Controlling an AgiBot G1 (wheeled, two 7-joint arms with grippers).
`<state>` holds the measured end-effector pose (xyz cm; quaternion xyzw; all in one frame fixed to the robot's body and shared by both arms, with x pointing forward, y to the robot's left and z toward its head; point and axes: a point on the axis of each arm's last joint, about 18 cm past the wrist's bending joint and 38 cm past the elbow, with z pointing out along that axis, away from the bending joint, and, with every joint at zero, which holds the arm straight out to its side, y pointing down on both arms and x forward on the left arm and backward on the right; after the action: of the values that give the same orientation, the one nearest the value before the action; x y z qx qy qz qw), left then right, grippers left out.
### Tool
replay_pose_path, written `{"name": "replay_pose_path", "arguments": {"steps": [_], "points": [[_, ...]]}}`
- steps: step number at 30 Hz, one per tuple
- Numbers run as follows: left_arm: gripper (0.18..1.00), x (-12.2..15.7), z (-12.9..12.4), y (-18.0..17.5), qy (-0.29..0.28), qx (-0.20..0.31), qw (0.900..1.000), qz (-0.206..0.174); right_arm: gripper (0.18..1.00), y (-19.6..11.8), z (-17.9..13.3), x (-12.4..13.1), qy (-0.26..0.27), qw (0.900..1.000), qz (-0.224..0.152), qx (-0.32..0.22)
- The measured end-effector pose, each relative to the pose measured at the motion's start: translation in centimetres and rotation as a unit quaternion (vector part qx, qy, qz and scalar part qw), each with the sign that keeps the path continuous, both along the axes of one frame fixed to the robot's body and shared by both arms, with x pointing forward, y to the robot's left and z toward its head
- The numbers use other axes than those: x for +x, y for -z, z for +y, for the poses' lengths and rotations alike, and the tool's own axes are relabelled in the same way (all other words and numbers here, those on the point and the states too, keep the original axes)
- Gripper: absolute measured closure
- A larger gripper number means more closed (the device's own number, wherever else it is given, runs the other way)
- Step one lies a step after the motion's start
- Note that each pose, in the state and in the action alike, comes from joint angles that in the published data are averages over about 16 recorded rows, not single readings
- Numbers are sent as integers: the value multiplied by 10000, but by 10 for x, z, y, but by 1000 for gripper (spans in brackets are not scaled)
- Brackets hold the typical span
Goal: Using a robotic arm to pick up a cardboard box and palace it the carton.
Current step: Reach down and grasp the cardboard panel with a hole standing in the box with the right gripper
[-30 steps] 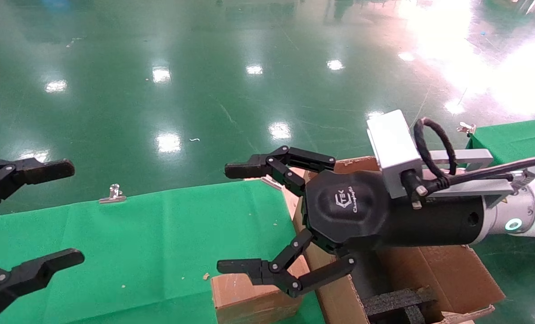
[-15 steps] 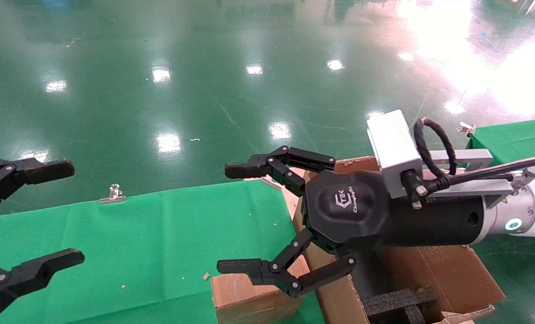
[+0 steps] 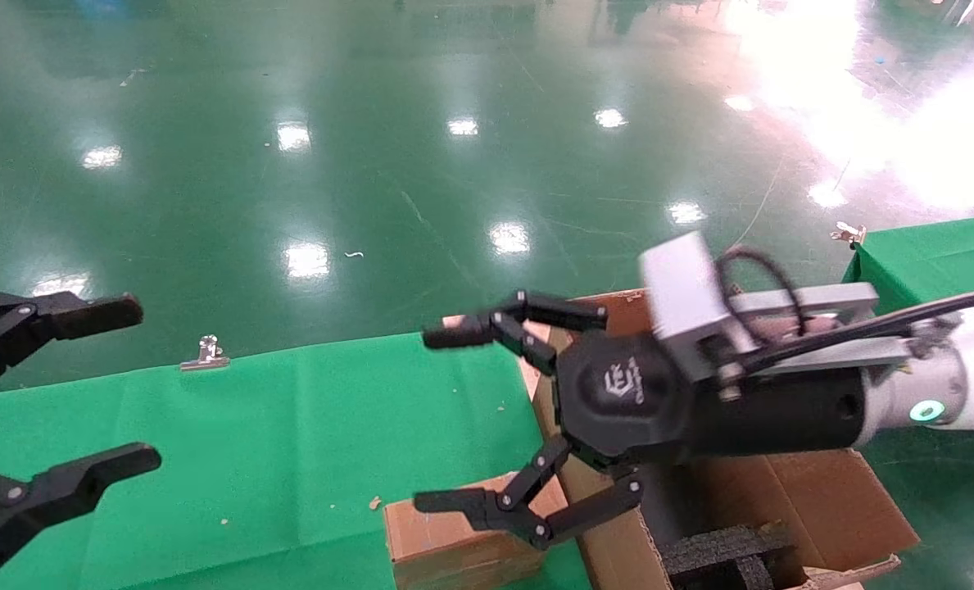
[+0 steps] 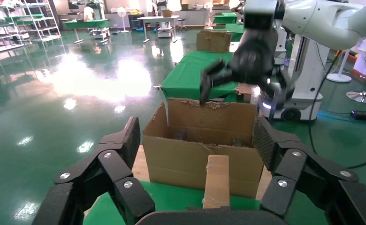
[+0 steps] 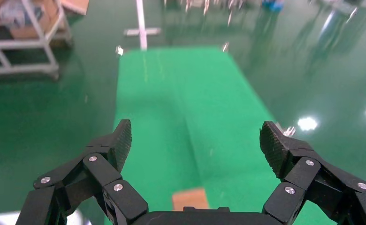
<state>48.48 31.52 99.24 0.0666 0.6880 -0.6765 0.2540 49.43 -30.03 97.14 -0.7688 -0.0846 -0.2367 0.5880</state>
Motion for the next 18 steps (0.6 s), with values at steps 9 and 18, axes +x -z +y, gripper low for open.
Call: {"name": "replay_pose_path", "arguments": {"steps": [9,18], "points": [[391,0,0,0,0,0,10000,0,178,24,13,33,292,9923,249,-1177],[578,0,0,0,0,0,10000,0,178,39,29,65,419,9719,215,-2308]]}}
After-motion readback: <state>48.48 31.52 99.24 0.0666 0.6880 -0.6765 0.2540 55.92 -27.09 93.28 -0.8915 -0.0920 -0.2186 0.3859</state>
